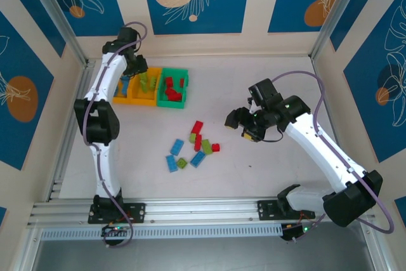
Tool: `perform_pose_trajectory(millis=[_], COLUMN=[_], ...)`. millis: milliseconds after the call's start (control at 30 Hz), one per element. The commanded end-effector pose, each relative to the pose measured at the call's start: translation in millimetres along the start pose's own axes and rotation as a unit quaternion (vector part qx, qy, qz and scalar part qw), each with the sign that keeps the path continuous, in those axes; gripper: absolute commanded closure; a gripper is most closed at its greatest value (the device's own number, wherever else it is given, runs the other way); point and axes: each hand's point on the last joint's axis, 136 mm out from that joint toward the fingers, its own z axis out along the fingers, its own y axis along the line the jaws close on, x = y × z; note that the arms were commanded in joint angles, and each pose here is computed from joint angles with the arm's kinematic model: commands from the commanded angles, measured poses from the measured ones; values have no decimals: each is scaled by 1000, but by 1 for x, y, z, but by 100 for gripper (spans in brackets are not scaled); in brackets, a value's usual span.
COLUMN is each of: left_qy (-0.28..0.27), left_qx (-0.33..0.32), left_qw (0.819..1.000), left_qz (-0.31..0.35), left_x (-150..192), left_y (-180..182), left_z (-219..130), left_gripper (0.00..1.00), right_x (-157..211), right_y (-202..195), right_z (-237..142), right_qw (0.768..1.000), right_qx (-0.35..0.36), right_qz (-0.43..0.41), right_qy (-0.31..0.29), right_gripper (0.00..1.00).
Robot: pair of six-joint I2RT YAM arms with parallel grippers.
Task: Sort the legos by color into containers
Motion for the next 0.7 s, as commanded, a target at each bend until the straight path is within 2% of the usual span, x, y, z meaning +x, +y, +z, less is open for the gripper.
perform_pose_trajectory(millis=[0, 167, 267, 333, 433, 667], left_qy=[-38, -66, -78, -86, -79, -53], left_qx=[67, 186, 240, 261, 270, 276], left_qw=[997, 980, 966, 952, 932, 898], left_qz=[-14, 6, 63, 134, 227, 338], left_x=[-4, 37, 79, 113, 162, 231], left_y=[-14, -47, -68, -82, -92, -72], left_z=[-76, -150, -188, -210, -232, -242], left_gripper=[67, 65, 65, 63, 61, 47], right_x=[-3, -10, -18, -22, -28, -32], right_y=[4, 13, 14, 15, 25, 52], right_z=[-2, 22, 48, 63, 85, 153], right_qw=[1000, 1000, 999, 998, 996, 991], right_qx=[-9, -20, -7, 14, 35, 84], right_qz=[-5, -11, -37, -59, -80, -95], right_qy=[-1, 14, 16, 15, 25, 53], right_gripper=[31, 31, 30, 29, 28, 24])
